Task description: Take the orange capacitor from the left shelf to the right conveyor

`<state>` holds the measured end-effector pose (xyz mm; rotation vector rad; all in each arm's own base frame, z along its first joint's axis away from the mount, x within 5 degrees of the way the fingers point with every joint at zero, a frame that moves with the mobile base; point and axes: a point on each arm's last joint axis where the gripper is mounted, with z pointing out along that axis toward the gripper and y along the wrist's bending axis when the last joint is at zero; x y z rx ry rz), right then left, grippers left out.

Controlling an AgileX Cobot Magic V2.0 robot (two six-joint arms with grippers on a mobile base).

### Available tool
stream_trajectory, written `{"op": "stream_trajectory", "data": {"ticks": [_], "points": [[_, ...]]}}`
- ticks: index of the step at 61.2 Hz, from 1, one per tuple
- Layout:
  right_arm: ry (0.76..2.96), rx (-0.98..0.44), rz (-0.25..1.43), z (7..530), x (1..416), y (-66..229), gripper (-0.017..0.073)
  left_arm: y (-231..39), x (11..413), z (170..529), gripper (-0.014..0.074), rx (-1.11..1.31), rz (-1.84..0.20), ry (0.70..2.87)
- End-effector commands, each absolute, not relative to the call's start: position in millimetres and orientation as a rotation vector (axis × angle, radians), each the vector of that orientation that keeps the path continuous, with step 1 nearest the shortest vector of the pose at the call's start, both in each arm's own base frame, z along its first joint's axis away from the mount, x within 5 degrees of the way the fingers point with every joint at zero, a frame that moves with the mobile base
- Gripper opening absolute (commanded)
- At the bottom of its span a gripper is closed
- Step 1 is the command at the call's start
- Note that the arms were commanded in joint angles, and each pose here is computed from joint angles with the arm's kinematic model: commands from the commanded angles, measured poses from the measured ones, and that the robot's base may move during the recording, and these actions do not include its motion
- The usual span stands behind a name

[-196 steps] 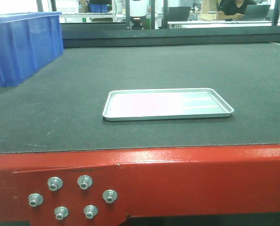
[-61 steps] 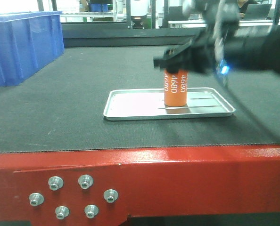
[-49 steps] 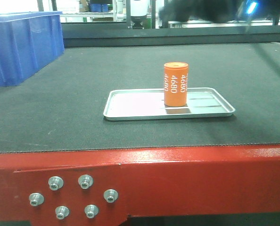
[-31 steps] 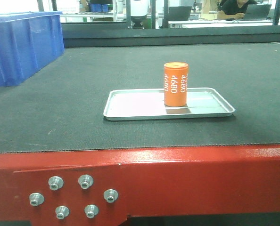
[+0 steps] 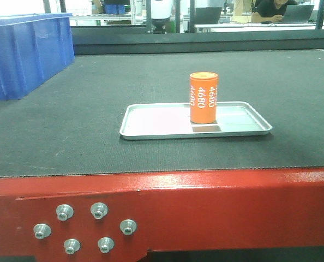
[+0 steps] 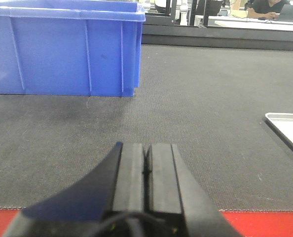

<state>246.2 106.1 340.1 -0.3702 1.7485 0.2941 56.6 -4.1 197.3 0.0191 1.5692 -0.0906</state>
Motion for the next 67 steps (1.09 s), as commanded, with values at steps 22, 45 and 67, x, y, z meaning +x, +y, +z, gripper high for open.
{"op": "stream_trajectory", "data": {"ticks": [22,45,67], "points": [[1.683,-0.341,0.277,348.2,211.9,84.8,0.0055,-3.7,55.1,207.2,-0.0127,0.013,-0.095,1.464],[1.647,0.003,0.142,264.3,104.0,9.4,0.0055,-3.7,55.1,207.2,-0.0127,0.013,-0.095,1.464],[1.455,0.135,0.101,208.5,54.8,-1.7,0.0055,-3.7,55.1,207.2,-0.0127,0.013,-0.095,1.464]]}}
